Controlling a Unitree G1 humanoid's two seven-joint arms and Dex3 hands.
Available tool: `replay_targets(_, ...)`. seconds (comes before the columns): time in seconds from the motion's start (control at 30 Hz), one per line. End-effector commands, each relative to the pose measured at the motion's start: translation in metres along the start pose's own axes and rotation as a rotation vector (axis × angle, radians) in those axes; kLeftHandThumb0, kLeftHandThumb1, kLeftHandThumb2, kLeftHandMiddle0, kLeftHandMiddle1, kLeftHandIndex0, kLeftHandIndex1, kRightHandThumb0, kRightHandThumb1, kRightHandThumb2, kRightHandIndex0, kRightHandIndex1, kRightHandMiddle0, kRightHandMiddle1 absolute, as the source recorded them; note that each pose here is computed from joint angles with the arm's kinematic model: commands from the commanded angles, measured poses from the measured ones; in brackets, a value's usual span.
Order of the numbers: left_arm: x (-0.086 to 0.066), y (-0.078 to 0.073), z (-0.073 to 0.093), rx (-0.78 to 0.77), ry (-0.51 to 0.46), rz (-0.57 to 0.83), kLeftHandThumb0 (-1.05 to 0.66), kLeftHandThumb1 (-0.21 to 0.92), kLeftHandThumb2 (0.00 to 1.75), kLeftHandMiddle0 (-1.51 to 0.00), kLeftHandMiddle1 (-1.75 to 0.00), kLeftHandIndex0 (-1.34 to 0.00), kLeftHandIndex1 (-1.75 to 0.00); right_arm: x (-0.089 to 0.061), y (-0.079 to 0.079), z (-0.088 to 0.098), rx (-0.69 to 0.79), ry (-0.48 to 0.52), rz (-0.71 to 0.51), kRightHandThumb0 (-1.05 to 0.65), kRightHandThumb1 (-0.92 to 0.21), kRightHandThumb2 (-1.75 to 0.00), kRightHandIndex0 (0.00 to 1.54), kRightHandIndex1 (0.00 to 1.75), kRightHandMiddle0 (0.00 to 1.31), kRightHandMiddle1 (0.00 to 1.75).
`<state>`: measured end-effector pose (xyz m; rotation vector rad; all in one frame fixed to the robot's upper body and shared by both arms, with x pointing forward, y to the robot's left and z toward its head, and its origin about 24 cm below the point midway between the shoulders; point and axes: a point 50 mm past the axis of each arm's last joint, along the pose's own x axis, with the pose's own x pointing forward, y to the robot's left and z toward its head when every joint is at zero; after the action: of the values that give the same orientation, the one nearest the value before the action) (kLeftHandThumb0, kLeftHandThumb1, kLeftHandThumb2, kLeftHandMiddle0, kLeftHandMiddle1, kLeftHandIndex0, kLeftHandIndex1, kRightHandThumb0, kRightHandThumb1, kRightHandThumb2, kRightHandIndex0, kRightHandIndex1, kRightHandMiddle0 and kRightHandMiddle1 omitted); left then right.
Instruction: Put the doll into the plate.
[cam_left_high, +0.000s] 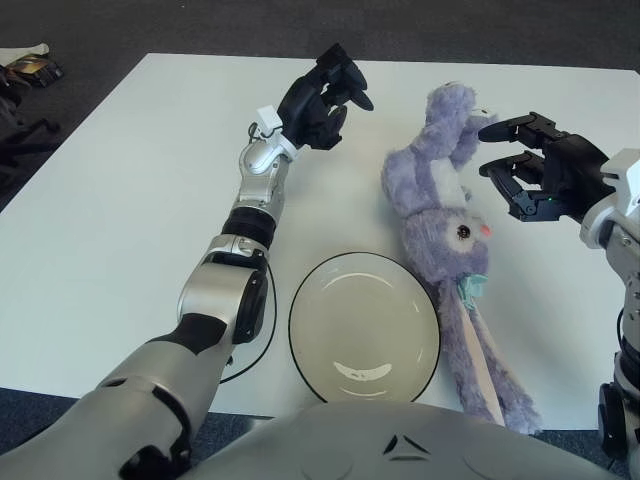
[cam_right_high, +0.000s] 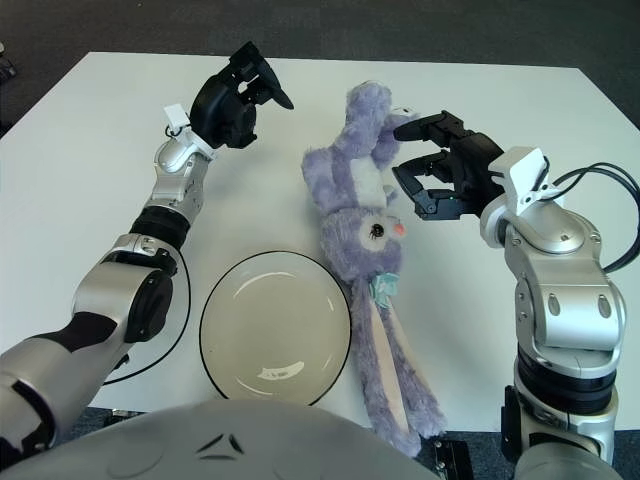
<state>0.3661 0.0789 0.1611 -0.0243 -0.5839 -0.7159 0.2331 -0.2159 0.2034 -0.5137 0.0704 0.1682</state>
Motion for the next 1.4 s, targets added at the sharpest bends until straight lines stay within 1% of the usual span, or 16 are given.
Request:
replay_targets(0.0,0.004,0.001,0.001,0.018,0.044,-0.041,-0.55,0.71,0.75,-0.08,-1.15,-0.05,-1.38,-0.003,-0.001,0.006,-0.13,-0.033,-0.032,-0.67,-0.64,-0.78,0.01,0.87,0.0,0.93)
replay_targets(0.03,0.005,0.0,0.001,0.021,0.054,-0.044,-0.6,0.69,0.76,-0.07,-1.11,-0.03,-1.29,-0.004,-0.001,0.007,-0.158,-0.037,-0.033,-0.7,-0.66,-0.75,0.01,0.87,0.0,0.94)
replay_targets(0.1,0.006,-0.001,0.0,0.037,0.078,-0.052,-0.66,0.69,0.76,-0.06,-1.05,-0.01,-1.17,-0.005,0.0,0.008,-0.202,-0.042,-0.036,-0.75,-0.69,-0.71,0.01,0.88,0.0,0.97)
replay_targets(0.17,0.008,-0.003,-0.001,0.055,0.095,-0.057,-0.69,0.7,0.74,-0.05,-1.02,-0.01,-1.11,-0.005,0.0,0.008,-0.226,-0.046,-0.038,-0.78,-0.71,-0.68,0.0,0.88,0.0,0.99)
replay_targets(0.27,0.01,-0.005,-0.002,0.072,0.111,-0.06,-0.72,0.71,0.71,-0.06,-0.98,0.0,-1.05,-0.006,0.0,0.008,-0.255,-0.049,-0.041,-0.82,-0.73,-0.65,0.0,0.88,0.0,1.0)
replay_targets(0.37,0.011,-0.006,-0.003,0.087,0.125,-0.063,-0.73,0.72,0.7,-0.06,-0.97,0.0,-1.03,-0.007,0.0,0.007,-0.281,-0.047,-0.044,-0.84,-0.74,-0.63,0.0,0.88,0.0,1.0)
replay_targets(0.5,0.016,-0.01,-0.004,0.135,0.164,-0.085,-0.75,0.72,0.67,-0.07,-0.94,0.0,-0.99,-0.01,0.001,0.007,-0.333,-0.04,-0.053,-0.89,-0.77,-0.56,0.02,0.9,0.0,0.99)
replay_targets(0.63,0.019,-0.014,-0.006,0.193,0.201,-0.094,-0.74,0.74,0.67,-0.07,-0.93,0.0,-0.97,-0.01,0.003,0.008,-0.378,-0.048,-0.04,-0.87,-0.75,-0.54,0.06,0.98,0.0,1.04)
replay_targets(0.73,0.022,-0.016,-0.006,0.232,0.231,-0.101,-0.75,0.76,0.66,-0.07,-0.93,0.0,-0.97,-0.01,0.004,0.009,-0.421,-0.048,-0.027,-0.85,-0.7,-0.58,0.06,1.04,0.0,1.09)
replay_targets(0.87,0.025,-0.02,-0.007,0.255,0.27,-0.114,-0.75,0.78,0.64,-0.07,-0.92,0.0,-0.94,-0.009,0.005,0.008,-0.459,-0.041,-0.017,-0.82,-0.66,-0.64,0.06,1.05,0.0,1.14)
replay_targets(0.93,0.026,-0.021,-0.008,0.257,0.284,-0.12,-0.75,0.79,0.63,-0.07,-0.91,0.0,-0.93,-0.01,0.005,0.008,-0.478,-0.035,-0.013,-0.82,-0.65,-0.66,0.06,1.04,0.0,1.15)
replay_targets(1.03,0.03,-0.025,-0.009,0.246,0.328,-0.144,-0.76,0.81,0.6,-0.06,-0.88,0.0,-0.88,-0.011,0.001,0.007,-0.613,-0.014,-0.019,-0.81,-0.65,-0.67,0.05,1.04,0.0,1.18)
replay_targets(1.13,0.033,-0.029,-0.01,0.229,0.358,-0.162,-0.78,0.85,0.57,-0.04,-0.87,0.0,-0.85,-0.011,-0.001,0.007,-0.7,-0.005,-0.018,-0.81,-0.64,-0.68,0.06,1.05,0.0,1.22)
replay_targets(1.23,0.036,-0.032,-0.012,0.211,0.388,-0.174,-0.79,0.87,0.54,-0.02,-0.86,0.0,-0.83,-0.011,-0.004,0.006,-0.739,0.011,-0.002,-0.81,-0.63,-0.7,0.07,1.08,0.0,1.27)
replay_targets(1.37,0.039,-0.037,-0.013,0.19,0.416,-0.185,-0.82,0.9,0.51,-0.01,-0.87,0.0,-0.74,-0.009,-0.008,0.005,-0.793,0.031,0.024,-0.78,-0.59,-0.75,0.1,1.13,0.0,1.34)
